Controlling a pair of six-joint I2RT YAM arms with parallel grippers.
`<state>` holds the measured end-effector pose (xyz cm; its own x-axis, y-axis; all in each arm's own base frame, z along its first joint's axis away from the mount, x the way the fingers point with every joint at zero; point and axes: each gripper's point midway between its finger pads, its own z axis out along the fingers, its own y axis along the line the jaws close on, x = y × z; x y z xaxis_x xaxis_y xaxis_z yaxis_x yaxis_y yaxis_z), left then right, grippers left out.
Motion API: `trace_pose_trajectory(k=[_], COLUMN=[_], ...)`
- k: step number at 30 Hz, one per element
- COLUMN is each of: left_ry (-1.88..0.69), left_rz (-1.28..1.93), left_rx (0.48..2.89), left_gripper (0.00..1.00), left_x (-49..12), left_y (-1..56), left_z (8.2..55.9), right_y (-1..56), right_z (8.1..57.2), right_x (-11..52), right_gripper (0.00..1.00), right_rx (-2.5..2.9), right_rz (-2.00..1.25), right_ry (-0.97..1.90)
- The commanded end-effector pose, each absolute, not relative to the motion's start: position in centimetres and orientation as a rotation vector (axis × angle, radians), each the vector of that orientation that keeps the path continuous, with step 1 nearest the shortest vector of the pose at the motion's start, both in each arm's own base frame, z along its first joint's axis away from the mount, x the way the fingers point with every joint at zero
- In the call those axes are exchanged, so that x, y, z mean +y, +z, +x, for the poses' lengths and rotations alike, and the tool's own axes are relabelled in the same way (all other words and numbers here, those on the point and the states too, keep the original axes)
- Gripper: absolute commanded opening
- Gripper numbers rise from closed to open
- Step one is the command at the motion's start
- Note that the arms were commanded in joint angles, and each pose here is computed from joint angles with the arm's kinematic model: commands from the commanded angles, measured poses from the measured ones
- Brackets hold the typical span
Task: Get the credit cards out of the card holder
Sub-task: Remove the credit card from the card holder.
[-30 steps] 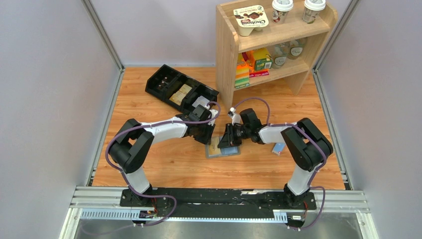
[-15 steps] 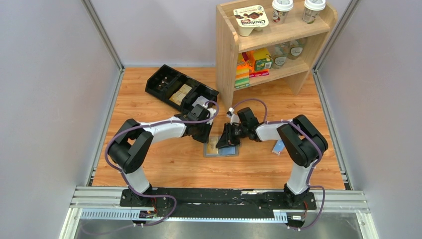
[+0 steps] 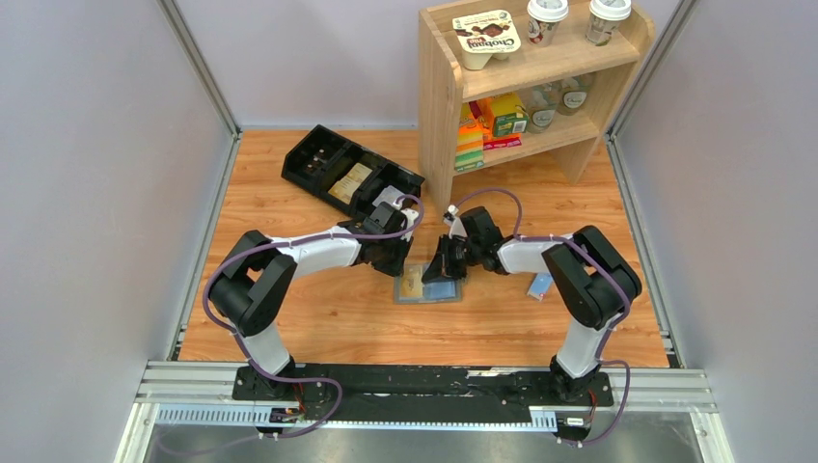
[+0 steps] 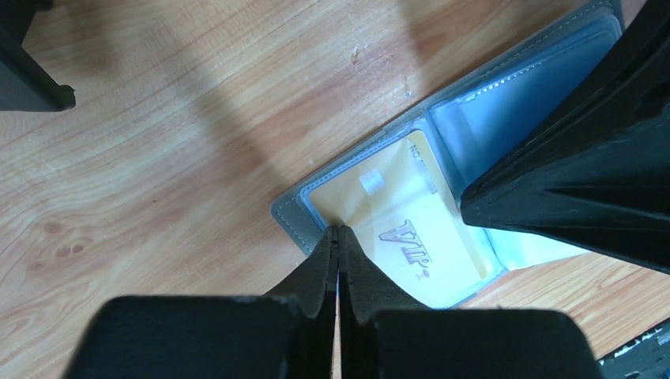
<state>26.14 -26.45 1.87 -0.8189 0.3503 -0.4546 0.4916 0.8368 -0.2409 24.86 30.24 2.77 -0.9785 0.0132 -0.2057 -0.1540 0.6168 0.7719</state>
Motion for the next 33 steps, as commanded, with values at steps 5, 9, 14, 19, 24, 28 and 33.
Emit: trace_pose_trajectory(k=[5,9,14,19,24,28,33], left_ry=[-0.368,-0.37,-0.396,-0.446,-0.483,-0.516,-0.518], left_rz=[0.661,0.65,0.632,0.616,0.579,0.556,0.562], left_rx=[2.844,2.863,2.881,2.9,2.922,2.93,2.917], left_gripper=[0.0,0.0,0.0,0.0,0.0,0.0,0.0], left_x=[-23.6,-23.6,-23.8,-24.2,-24.0,-24.1,-24.0], left_y=[-2.6,-3.0,-3.4,-3.8,-4.3,-4.5,-4.2], left_z=[21.6,21.3,20.9,20.4,19.9,19.7,19.8], right_y=[4.6,3.7,2.8,2.1,0.8,1.4,4.2], right_z=[27.4,26.8,26.0,25.7,25.2,25.0,25.7], right_x=[29.3,29.6,30.3,30.8,30.5,31.2,32.3], right_gripper=[0.23,0.27,0.31,0.33,0.35,0.35,0.29], right_rx=[2.612,2.657,2.72,2.76,2.82,2.788,2.617], right_rz=[-0.072,-0.087,-0.129,-0.145,-0.115,-0.141,-0.19], right_ry=[1.085,1.074,1.063,1.052,1.018,1.103,1.237])
